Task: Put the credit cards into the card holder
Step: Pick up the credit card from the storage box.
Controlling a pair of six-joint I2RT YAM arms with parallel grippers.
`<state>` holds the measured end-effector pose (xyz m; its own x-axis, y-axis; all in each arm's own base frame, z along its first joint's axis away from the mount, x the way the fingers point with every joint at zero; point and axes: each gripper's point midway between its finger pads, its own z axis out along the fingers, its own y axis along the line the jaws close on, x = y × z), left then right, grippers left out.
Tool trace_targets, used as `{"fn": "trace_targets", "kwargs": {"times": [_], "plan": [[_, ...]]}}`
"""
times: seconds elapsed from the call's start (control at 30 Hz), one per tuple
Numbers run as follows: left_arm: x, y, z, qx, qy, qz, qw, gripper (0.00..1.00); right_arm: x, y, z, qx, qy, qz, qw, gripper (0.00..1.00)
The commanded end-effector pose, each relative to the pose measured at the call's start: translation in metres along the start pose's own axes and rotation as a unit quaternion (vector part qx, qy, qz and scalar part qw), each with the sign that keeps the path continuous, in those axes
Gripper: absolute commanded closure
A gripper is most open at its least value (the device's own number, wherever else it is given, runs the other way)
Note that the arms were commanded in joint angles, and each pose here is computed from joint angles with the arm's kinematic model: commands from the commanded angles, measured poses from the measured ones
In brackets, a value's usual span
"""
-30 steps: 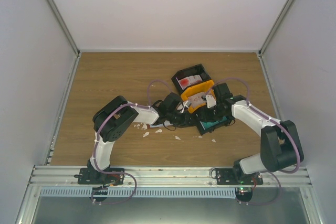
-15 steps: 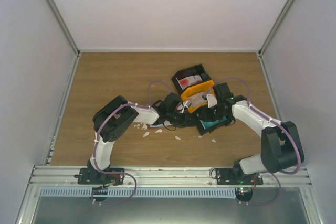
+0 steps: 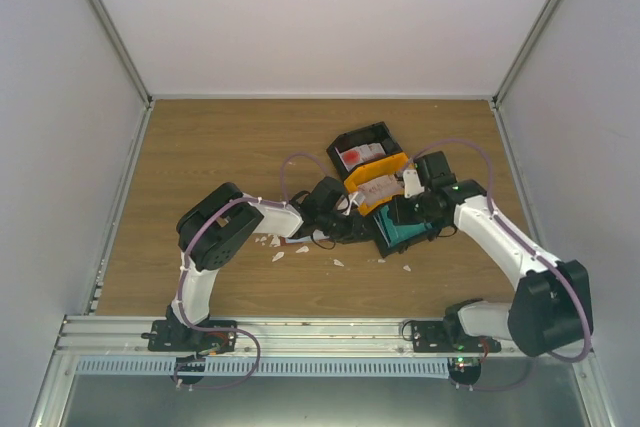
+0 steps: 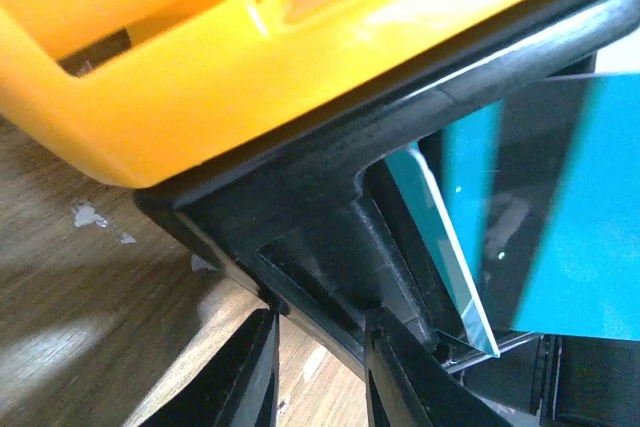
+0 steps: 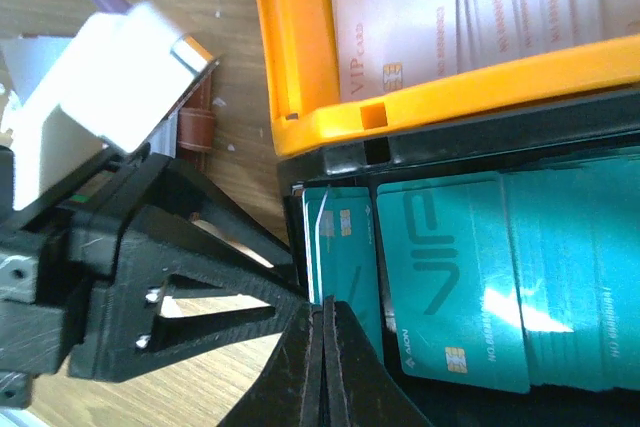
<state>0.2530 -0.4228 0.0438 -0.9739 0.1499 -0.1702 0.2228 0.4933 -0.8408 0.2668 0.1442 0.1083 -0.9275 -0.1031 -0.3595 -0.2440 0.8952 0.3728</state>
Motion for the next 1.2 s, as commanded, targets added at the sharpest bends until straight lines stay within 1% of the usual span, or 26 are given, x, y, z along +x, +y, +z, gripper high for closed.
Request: {"fn": "trace_targets", "kwargs": {"times": [0.0, 0.13, 0.23, 0.37, 0.47, 0.53, 0.67, 0.77, 0.9, 1.03, 1.17], "plan": [[-0.012, -0.024, -0.01, 0.007, -0.032, 0.04, 0.999, 0.71, -0.016, 0.007, -0.035, 0.018, -0.046, 0.004, 0.999, 1.0], [-0.018, -0.036, -0.027, -0.01, -0.058, 0.061, 0.996, 0.67, -0.03, 0.016, -0.068, 0.02, -0.098, -0.001, 0.995, 0.99], [-0.022, -0.046, -0.043, -0.018, -0.082, 0.077, 0.993, 0.64, -0.038, 0.032, -0.089, -0.009, -0.135, -0.009, 0.991, 1.0], [-0.025, -0.056, -0.064, -0.03, -0.113, 0.094, 0.989, 0.58, -0.038, 0.044, -0.101, -0.037, -0.155, -0.014, 0.987, 0.99], [-0.026, -0.07, -0.091, -0.032, -0.151, 0.108, 0.982, 0.51, -0.04, 0.063, -0.11, -0.091, -0.178, -0.032, 0.979, 1.0], [-0.025, -0.075, -0.108, -0.036, -0.173, 0.113, 0.978, 0.43, -0.041, 0.076, -0.115, -0.13, -0.195, -0.041, 0.971, 1.0], [-0.019, -0.095, -0.145, -0.026, -0.211, 0.133, 0.968, 0.31, -0.039, 0.101, -0.124, -0.214, -0.218, -0.053, 0.951, 1.0], [-0.009, -0.109, -0.167, -0.01, -0.224, 0.146, 0.964, 0.22, -0.035, 0.113, -0.124, -0.268, -0.22, -0.049, 0.937, 0.99], [0.008, -0.126, -0.186, 0.03, -0.221, 0.16, 0.962, 0.16, -0.027, 0.132, -0.128, -0.349, -0.213, -0.05, 0.911, 0.99], [0.017, -0.139, -0.197, 0.062, -0.216, 0.161, 0.961, 0.17, -0.024, 0.149, -0.139, -0.402, -0.214, -0.059, 0.888, 0.99], [0.019, -0.145, -0.2, 0.073, -0.212, 0.165, 0.96, 0.25, -0.019, 0.162, -0.151, -0.443, -0.21, -0.071, 0.869, 0.99]]}}
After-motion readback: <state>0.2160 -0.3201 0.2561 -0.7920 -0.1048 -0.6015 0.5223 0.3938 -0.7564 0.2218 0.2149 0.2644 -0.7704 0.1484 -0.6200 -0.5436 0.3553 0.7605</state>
